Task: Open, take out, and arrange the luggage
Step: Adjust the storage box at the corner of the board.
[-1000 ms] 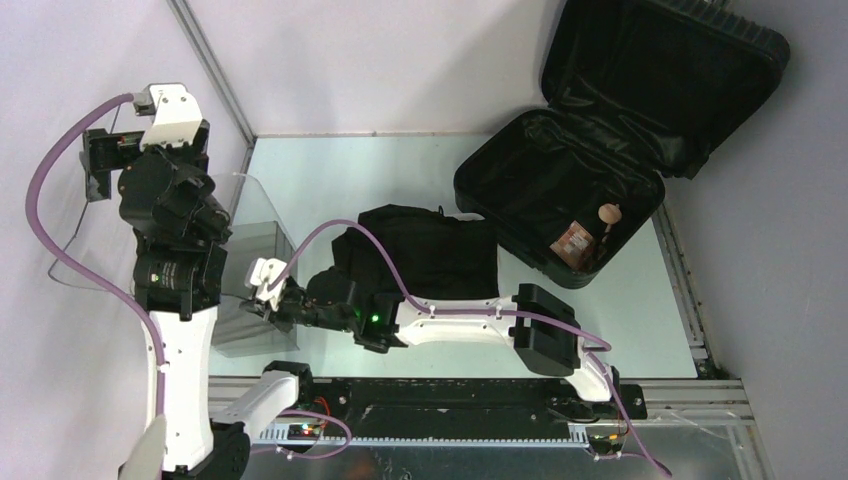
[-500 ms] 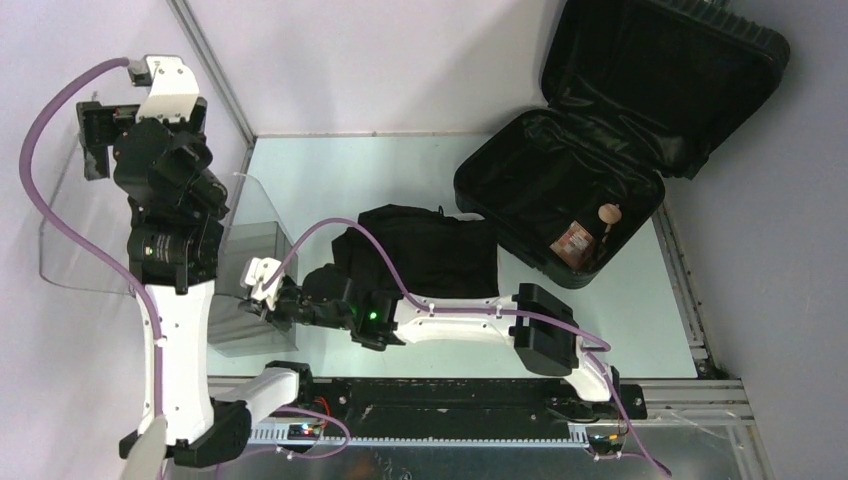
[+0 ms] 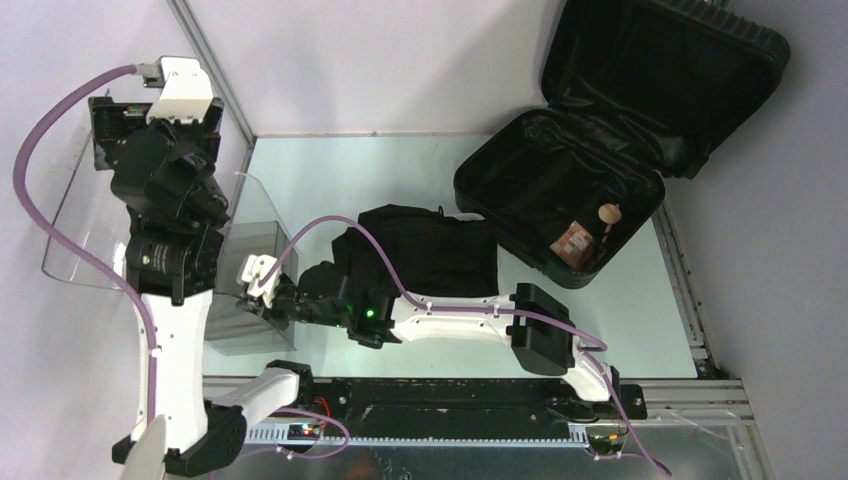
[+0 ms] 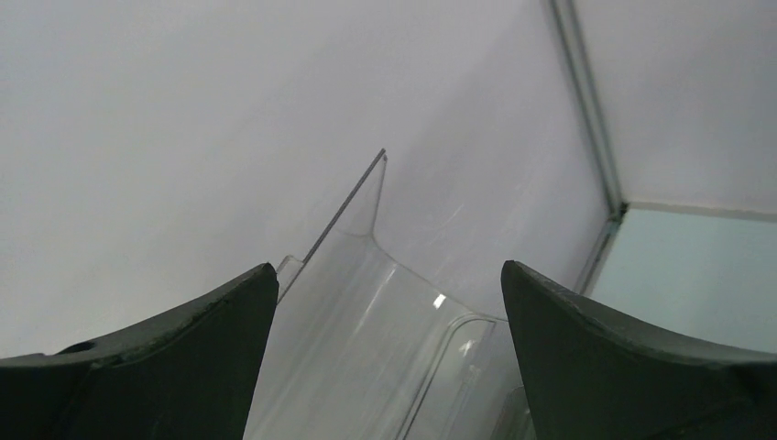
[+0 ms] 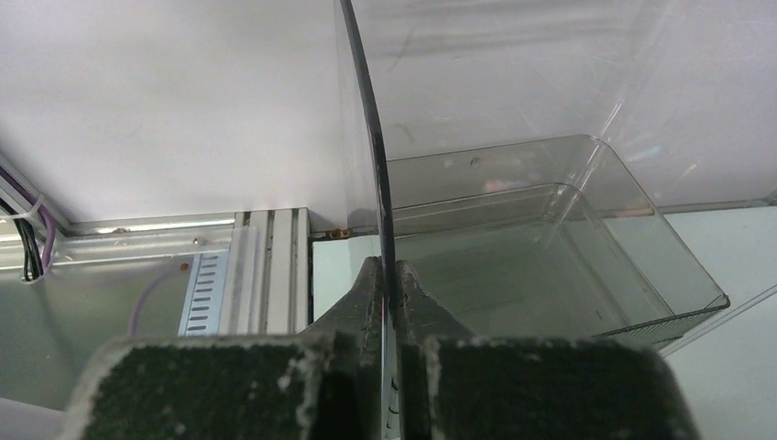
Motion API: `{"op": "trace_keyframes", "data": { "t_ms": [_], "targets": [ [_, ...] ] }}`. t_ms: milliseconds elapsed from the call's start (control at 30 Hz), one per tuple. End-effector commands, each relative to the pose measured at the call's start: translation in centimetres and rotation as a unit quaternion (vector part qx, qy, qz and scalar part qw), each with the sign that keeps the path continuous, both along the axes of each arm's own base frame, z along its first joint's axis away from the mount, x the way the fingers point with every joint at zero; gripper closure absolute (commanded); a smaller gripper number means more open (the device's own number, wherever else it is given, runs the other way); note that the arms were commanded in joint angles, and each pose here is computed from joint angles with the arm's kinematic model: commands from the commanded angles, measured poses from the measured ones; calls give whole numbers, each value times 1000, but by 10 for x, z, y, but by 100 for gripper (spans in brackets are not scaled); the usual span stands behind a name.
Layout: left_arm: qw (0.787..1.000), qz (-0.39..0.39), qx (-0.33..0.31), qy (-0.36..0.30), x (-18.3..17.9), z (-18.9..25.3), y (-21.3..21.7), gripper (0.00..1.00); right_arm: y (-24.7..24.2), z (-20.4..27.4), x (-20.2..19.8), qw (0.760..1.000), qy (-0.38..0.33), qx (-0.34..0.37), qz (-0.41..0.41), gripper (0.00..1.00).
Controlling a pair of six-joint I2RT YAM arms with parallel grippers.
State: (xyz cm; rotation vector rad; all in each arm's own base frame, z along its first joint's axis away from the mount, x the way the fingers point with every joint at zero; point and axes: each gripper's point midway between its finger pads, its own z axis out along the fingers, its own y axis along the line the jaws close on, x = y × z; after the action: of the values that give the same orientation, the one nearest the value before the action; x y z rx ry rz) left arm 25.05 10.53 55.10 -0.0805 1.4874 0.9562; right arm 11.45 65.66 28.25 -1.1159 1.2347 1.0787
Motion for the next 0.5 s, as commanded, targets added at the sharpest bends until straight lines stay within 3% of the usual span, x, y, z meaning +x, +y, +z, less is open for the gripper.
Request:
{"op": "trace_keyframes", "data": {
  "t_ms": [0,167,333,433,467],
  "targets": [
    [997,-70,-12,-22,-4,0,-18,0,-10,49,46,996,-23,51,-74,93],
    [994,-103,-11,-18,-10,0,-26,0,-26,75,48,993,-23,66,-91,59],
    [987,-155,-23,-37,-18,6,-41,0,-54,96,58,990,-17,81,-116,35],
    [981,-187,-24,-38,-22,4,-50,0,-78,107,68,987,6,82,-138,4],
    [979,-200,-24,-37,-21,3,-54,0,-88,117,71,986,12,88,-144,2]
  ]
}}
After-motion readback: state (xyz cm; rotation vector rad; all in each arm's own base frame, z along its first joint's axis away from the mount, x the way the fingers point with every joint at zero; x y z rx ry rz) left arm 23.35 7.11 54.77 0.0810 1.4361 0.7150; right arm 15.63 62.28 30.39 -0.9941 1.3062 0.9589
